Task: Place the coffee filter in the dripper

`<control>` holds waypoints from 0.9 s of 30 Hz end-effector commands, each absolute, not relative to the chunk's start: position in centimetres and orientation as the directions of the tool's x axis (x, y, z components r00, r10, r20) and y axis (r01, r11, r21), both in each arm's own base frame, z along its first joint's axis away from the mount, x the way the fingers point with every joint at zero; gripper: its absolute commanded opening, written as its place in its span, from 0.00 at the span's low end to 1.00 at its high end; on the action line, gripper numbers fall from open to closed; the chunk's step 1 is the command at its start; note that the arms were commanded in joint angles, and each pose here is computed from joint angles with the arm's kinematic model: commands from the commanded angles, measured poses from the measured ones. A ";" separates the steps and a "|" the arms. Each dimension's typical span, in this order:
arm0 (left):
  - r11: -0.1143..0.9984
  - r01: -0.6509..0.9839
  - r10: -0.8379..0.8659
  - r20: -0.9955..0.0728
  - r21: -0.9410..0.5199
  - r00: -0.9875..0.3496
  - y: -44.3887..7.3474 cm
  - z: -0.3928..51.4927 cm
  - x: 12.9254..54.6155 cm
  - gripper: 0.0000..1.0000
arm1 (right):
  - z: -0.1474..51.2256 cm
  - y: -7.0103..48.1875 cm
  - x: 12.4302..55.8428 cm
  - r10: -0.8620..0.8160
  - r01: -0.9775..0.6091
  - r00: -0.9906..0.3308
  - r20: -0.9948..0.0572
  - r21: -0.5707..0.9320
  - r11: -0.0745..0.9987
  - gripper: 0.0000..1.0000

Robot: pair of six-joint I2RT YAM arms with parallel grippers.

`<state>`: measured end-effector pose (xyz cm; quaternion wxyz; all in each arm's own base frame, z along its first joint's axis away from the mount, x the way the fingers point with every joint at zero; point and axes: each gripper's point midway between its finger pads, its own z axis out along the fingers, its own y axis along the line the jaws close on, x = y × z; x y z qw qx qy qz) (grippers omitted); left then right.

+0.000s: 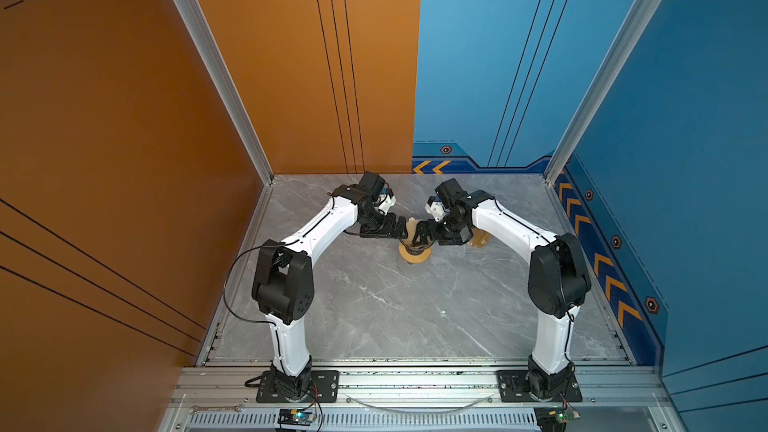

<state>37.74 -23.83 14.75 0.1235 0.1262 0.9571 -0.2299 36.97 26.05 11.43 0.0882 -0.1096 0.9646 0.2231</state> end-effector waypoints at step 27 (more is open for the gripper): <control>0.811 0.334 0.179 -0.340 -0.480 -0.923 -24.9 18.2 37.3 0.98 | 18.2 25.9 37.6 -0.122 -0.279 -0.928 -0.352 0.440 0.853 0.96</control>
